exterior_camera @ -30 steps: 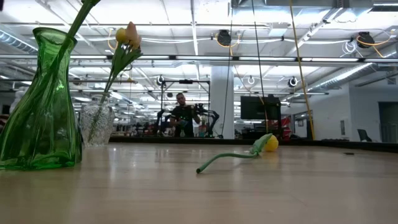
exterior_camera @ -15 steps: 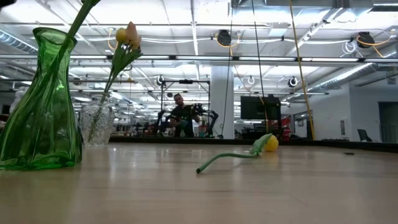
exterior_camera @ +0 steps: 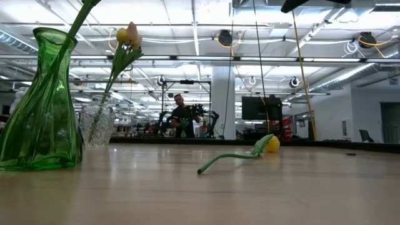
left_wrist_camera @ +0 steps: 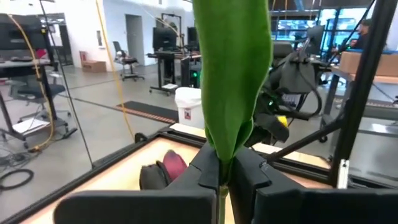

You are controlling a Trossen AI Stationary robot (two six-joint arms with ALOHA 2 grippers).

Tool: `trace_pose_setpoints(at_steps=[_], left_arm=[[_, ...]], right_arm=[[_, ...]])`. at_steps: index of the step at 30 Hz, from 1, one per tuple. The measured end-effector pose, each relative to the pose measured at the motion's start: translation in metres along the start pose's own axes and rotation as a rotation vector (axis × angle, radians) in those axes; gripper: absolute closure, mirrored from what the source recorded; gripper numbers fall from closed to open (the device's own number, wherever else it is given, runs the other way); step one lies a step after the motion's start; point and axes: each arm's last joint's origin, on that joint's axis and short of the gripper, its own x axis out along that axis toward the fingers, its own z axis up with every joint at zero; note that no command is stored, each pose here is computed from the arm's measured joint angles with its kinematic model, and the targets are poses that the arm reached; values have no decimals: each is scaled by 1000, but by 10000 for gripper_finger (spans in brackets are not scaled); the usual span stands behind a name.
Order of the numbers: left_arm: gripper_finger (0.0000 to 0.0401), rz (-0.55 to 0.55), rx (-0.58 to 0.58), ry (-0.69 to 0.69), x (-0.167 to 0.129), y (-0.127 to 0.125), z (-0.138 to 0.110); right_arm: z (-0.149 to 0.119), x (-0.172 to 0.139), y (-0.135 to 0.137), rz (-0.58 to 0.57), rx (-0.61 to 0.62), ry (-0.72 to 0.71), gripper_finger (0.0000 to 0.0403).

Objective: Sort flowers into vase by color
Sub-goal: Put the red tulip into the green vase

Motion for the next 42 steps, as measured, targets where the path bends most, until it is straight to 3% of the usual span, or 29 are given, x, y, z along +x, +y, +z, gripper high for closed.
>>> trace_pose_setpoints(at_steps=[10, 34, 42], left_arm=[[391, 18, -38, -2, 5, 1, -39], [391, 30, 13, 76, 23, 7, -70], [392, 34, -19, 68, 23, 10, -65]], right_arm=[[0, 0, 2, 20, 14, -3, 276], [0, -1, 7, 60, 34, -11, 276], [1, -1, 7, 61, 36, -12, 276]])
